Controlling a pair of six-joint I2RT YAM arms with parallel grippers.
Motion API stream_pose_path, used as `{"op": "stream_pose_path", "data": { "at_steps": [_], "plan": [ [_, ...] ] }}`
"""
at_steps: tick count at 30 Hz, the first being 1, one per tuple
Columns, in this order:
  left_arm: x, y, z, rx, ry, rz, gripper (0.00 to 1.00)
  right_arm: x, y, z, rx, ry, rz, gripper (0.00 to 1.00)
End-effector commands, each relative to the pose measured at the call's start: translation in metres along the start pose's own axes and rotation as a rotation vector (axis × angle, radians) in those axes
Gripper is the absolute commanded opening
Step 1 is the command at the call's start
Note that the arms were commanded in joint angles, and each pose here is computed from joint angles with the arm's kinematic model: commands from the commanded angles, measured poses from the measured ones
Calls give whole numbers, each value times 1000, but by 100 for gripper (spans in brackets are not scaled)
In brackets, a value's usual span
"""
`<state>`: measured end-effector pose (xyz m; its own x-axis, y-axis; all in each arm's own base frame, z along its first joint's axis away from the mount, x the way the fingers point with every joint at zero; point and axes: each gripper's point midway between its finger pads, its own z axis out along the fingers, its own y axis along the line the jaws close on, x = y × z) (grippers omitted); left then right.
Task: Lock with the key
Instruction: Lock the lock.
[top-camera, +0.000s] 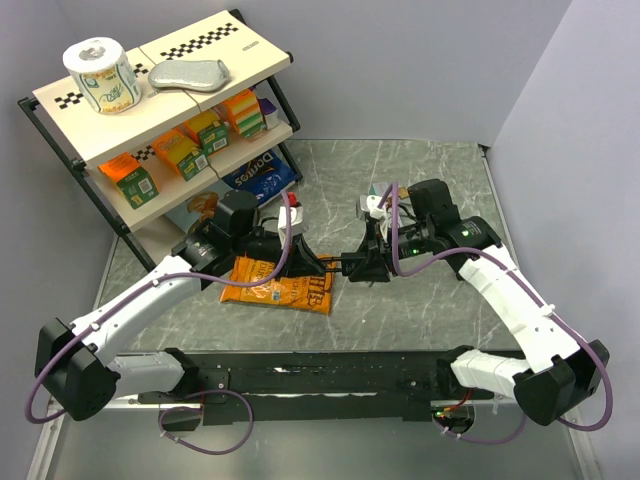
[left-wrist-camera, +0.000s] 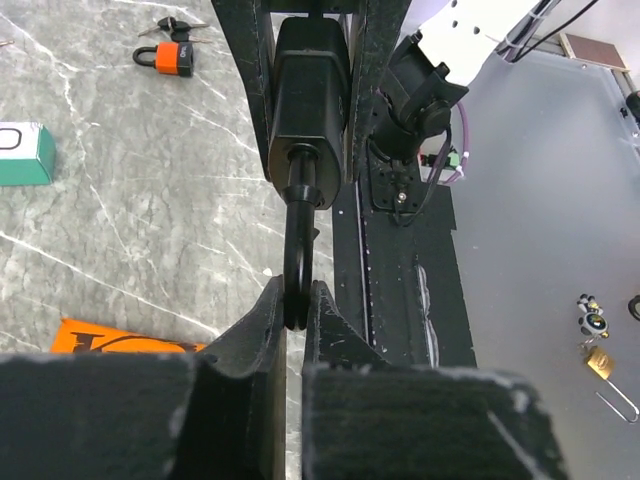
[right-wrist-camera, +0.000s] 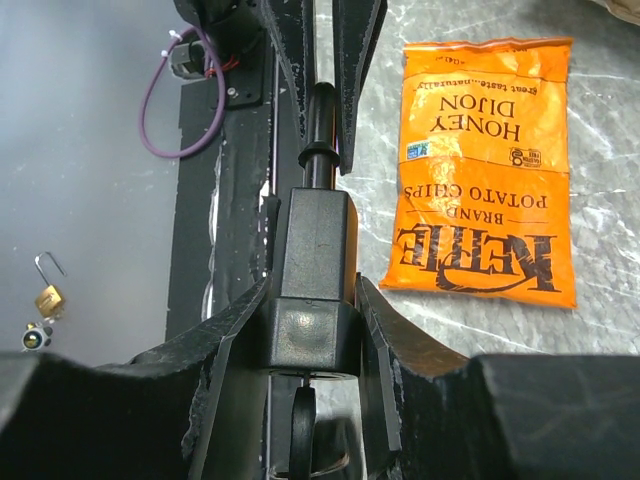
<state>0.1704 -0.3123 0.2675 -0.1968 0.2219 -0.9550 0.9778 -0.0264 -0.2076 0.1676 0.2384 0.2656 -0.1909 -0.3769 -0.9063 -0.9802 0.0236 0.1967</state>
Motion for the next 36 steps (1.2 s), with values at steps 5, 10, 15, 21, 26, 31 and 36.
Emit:
{"op": "stream_pose_path", "data": {
  "at_steps": [5,10,15,21,26,31,36],
  "plan": [
    [-30,-16,14,113,-82,29,1,-47,10,2,-53,-135,-159,0],
    [-46,-22,26,138,-121,62,1,-48,13,13,-89,-143,-168,0],
    [-67,-23,37,137,-180,86,1,-47,21,27,-145,-151,-163,0],
    [-89,-25,43,152,-251,76,1,-42,31,42,-210,-149,-151,0],
    [-88,-28,44,158,-253,83,1,-47,31,46,-224,-166,-149,0],
    [-80,-33,42,166,-239,60,1,-44,33,45,-236,-156,-151,0],
    [-67,-17,19,90,-215,7,1,-33,21,24,-165,-140,-113,0]
  ]
}}
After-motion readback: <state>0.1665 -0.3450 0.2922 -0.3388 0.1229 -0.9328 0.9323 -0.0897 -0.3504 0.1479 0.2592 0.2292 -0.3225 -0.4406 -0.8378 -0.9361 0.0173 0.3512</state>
